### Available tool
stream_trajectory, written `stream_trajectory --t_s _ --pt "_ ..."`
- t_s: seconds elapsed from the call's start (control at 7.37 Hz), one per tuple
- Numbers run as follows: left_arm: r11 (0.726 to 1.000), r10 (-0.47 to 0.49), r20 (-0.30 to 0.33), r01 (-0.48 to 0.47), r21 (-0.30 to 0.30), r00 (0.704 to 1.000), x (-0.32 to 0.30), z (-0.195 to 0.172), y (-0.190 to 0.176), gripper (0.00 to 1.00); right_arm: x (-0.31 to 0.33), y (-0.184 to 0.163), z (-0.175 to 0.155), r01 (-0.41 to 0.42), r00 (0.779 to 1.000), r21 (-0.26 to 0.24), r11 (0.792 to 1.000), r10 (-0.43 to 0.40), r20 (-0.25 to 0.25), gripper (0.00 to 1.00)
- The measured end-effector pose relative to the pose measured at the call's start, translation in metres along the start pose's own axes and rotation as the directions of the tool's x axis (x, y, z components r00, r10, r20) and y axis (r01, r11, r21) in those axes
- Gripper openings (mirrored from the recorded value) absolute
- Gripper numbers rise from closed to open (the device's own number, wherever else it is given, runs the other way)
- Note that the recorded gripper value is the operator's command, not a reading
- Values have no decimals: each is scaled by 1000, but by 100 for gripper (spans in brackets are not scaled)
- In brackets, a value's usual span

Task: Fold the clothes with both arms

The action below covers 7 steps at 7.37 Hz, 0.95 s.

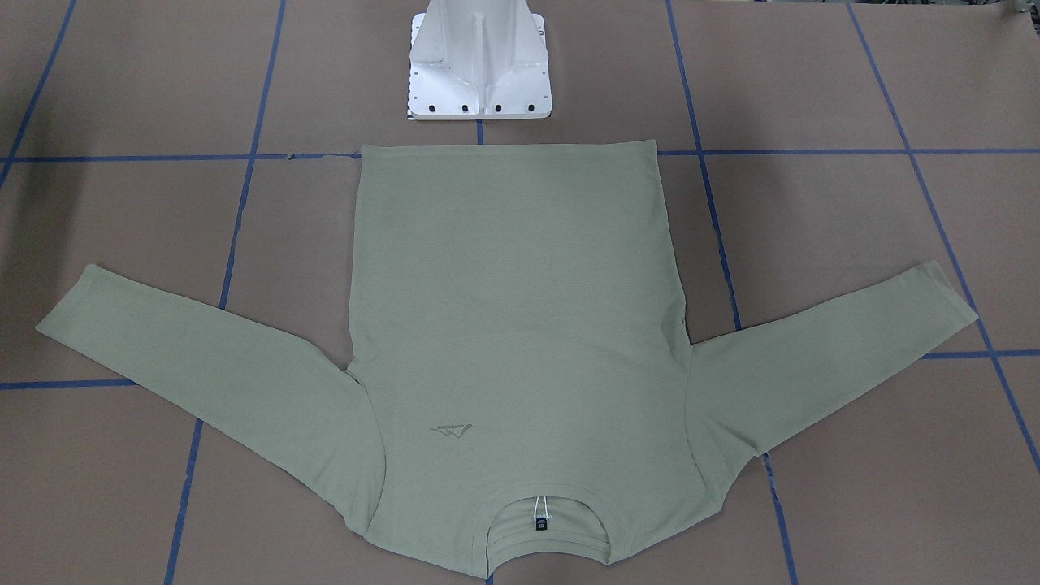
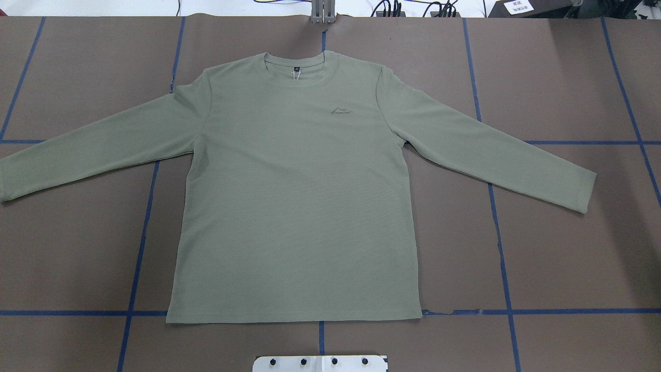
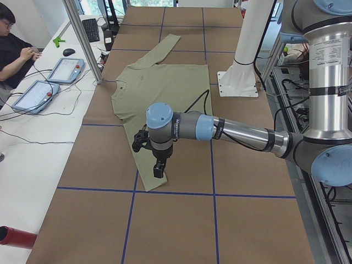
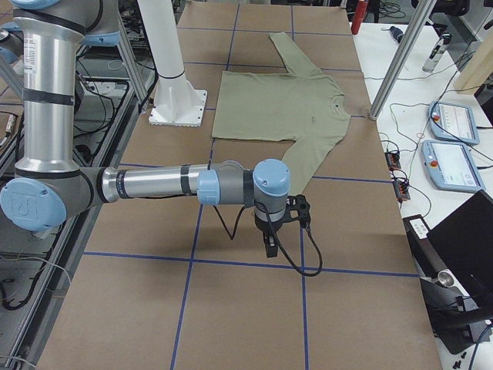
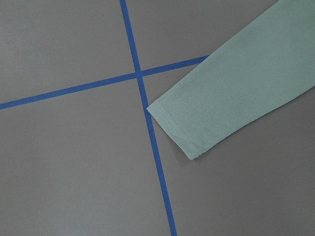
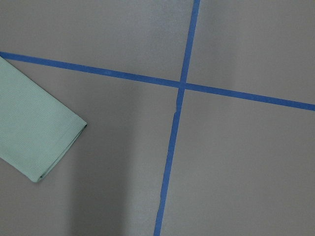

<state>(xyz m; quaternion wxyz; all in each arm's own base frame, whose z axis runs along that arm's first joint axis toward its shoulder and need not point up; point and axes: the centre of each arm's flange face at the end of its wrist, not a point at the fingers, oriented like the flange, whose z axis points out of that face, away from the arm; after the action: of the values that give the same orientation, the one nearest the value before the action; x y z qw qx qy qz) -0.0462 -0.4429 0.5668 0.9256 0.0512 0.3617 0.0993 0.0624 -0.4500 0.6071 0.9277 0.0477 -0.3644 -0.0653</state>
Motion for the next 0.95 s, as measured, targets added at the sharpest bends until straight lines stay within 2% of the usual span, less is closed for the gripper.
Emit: stream_trajectory --t_s 0.41,0.81,0.95 --pt "1000 18 7 -19 17 1000 9 -9 0 100 -1 -1 -1 3 1000 4 1000 -3 -1 100" --pt "995 65 13 -65 71 998 31 -33 -10 100 -12 -12 -12 78 997 77 994 -77 -11 100" --pt "990 89 20 -91 104 996 40 -45 -24 100 -14 -15 -10 84 996 81 993 -83 -10 100"
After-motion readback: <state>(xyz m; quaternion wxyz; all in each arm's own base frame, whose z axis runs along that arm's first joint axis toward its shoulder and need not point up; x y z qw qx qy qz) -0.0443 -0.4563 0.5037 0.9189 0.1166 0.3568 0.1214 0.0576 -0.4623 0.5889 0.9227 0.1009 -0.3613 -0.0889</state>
